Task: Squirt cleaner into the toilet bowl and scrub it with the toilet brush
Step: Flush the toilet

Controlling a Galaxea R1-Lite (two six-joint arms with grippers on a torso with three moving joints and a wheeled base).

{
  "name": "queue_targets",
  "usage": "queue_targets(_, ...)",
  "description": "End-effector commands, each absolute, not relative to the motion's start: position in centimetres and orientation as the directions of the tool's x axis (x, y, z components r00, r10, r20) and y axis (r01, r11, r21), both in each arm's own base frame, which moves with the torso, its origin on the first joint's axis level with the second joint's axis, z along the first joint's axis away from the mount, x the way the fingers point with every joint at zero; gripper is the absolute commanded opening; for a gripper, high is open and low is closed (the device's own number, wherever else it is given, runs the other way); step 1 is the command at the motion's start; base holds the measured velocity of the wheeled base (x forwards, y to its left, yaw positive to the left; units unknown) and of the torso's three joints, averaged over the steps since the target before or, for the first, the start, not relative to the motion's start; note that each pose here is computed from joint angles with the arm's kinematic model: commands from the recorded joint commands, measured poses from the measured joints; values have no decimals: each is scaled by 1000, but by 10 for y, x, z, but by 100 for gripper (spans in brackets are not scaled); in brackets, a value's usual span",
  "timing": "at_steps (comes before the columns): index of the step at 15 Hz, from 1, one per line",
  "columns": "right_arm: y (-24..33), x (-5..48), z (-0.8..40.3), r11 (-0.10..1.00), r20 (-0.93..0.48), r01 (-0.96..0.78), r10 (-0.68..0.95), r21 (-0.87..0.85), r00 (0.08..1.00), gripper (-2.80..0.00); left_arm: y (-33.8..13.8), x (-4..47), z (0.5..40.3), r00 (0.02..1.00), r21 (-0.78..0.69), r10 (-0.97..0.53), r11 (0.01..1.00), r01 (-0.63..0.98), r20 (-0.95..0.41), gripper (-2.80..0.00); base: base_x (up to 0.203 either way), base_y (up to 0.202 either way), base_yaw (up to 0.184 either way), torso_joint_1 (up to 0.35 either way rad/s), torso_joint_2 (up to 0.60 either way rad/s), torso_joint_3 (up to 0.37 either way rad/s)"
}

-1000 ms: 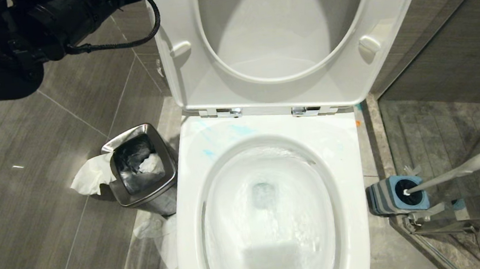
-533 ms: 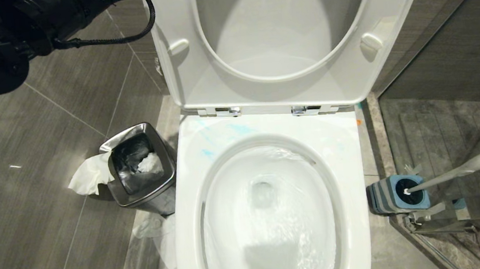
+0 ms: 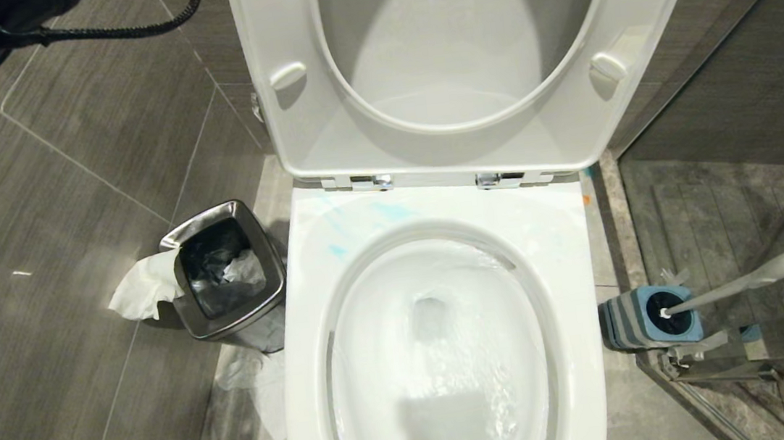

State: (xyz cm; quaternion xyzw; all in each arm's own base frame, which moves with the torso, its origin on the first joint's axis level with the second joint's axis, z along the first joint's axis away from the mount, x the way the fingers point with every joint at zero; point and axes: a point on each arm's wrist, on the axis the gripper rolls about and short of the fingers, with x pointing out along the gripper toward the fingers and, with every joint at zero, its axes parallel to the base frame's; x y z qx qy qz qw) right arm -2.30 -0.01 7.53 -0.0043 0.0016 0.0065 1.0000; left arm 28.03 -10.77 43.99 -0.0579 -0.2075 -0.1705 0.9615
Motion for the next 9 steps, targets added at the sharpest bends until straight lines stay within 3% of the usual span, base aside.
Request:
queue_targets(1, 0, -23, 75, 1000, -5, -14, 14, -9, 1000, -280, -93, 243, 465, 819, -41, -291, 933, 356, 495, -280, 0, 0, 0, 0, 0, 0)
queue_targets(6, 0, -23, 75, 1000, -5, -15, 15, -9, 1000, -280, -75, 195, 486, 797, -30, -292, 932, 362, 529, -280, 0, 0, 0, 0, 0, 0)
queue_targets(9, 0, -23, 75, 1000, -5, -15, 15, -9, 1000, -280, -67, 172, 485, 832, -29, -313, 930, 366, 458, -280, 0, 0, 0, 0, 0, 0)
